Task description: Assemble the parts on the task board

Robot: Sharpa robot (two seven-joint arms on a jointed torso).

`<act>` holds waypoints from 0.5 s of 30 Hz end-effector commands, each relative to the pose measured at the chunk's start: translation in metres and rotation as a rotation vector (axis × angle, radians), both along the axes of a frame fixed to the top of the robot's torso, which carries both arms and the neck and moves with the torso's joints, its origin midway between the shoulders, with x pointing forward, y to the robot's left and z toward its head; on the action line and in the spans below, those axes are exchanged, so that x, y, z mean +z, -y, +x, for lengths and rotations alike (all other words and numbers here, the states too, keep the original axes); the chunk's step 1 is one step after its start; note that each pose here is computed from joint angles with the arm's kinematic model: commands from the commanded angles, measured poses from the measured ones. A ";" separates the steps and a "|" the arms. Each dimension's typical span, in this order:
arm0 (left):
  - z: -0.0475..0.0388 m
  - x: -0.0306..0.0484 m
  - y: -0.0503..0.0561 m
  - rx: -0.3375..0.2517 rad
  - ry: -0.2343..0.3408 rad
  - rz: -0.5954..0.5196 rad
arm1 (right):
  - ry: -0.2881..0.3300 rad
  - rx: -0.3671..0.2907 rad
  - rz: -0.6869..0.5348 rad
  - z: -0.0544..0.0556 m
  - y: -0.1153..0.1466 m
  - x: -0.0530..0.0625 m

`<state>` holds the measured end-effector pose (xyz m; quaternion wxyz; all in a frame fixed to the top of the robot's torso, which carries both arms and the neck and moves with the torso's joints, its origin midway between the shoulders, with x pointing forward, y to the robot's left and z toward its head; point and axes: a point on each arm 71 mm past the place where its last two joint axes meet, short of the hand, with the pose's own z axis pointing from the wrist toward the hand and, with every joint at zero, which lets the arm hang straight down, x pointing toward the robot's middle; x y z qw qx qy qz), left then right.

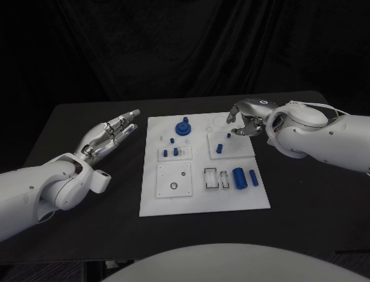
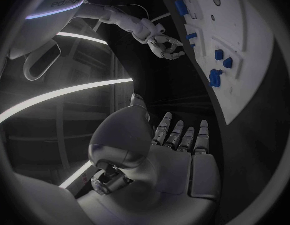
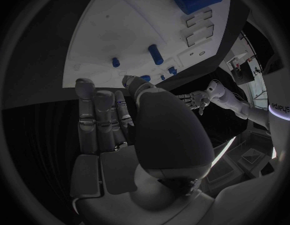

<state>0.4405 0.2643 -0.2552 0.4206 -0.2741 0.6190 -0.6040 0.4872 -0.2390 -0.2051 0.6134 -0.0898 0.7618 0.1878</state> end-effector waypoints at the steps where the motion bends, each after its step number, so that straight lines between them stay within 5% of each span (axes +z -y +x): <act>1: -0.0060 0.0113 0.003 -0.050 0.065 -0.183 | 0.001 0.044 -0.039 -0.001 -0.003 -0.005; 15: -0.0162 0.0140 0.007 -0.082 0.041 -0.217 | -0.023 0.049 -0.057 0.001 -0.007 -0.021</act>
